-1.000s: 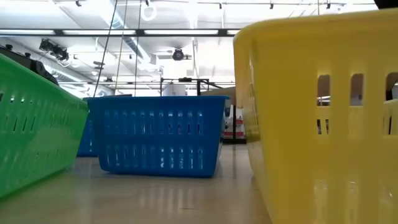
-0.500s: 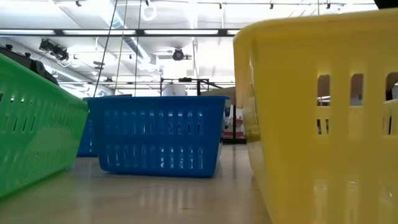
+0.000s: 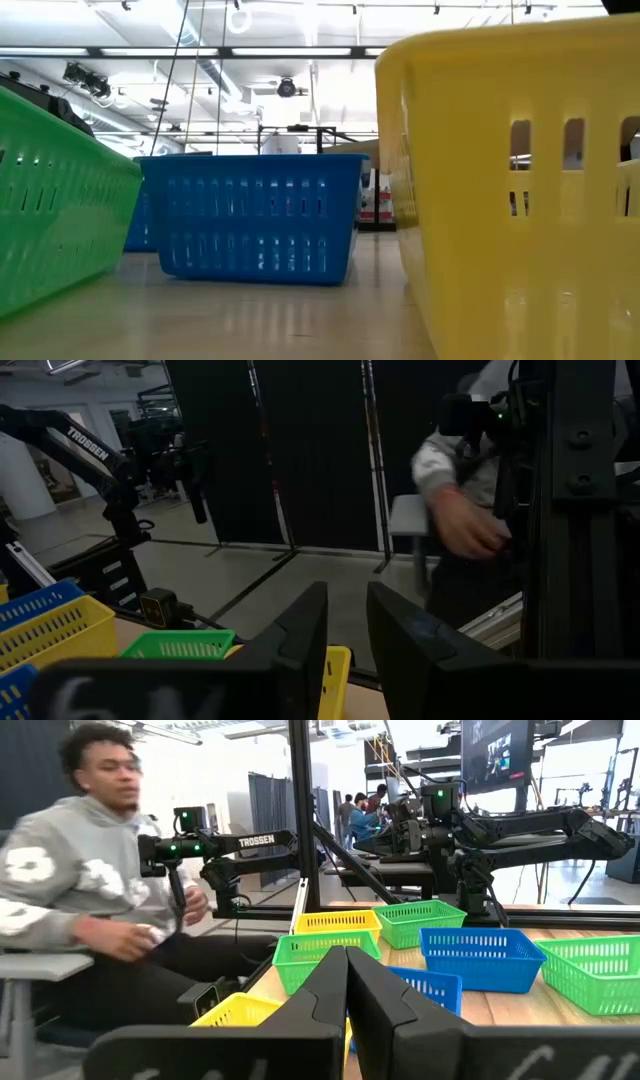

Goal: Stack baskets on shelf by color

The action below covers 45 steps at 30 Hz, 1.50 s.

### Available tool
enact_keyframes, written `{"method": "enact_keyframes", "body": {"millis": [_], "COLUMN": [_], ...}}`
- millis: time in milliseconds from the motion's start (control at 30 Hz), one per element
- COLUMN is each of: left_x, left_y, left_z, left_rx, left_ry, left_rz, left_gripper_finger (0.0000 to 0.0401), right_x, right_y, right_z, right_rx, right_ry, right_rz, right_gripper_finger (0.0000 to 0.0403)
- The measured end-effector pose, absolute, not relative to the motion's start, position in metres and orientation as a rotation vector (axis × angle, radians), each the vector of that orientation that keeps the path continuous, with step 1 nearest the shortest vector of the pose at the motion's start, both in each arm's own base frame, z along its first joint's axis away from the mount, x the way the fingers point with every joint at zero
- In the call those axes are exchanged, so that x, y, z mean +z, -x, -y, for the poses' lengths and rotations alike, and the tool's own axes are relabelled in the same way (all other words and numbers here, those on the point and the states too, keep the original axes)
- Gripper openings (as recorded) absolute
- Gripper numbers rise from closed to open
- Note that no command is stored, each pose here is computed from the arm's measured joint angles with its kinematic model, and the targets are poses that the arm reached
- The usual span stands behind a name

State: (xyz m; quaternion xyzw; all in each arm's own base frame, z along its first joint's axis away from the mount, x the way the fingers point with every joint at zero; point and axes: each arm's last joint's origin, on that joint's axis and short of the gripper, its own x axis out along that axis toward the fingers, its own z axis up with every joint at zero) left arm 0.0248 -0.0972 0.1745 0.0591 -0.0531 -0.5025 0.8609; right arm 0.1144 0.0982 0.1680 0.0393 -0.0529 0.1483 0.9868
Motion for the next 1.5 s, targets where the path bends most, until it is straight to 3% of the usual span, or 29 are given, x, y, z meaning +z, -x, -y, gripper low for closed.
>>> {"method": "enact_keyframes", "body": {"millis": [867,1500], "left_x": [0.179,0.213], "left_y": [-0.025,-0.024], "left_z": [0.097,0.088], "left_rx": [-1.042,-0.98], "left_ry": [-0.158,-0.163], "left_rz": [0.189,0.633], "left_gripper_finger": [0.0085,0.0085], "right_x": [0.168,0.175], "right_y": [-0.114,-0.115], "right_z": [-0.098,-0.096], "right_rx": [0.298,0.273], "right_ry": [-0.079,-0.082], "right_rz": [0.106,0.172], "right_gripper_finger": [0.0016,0.0016]}}
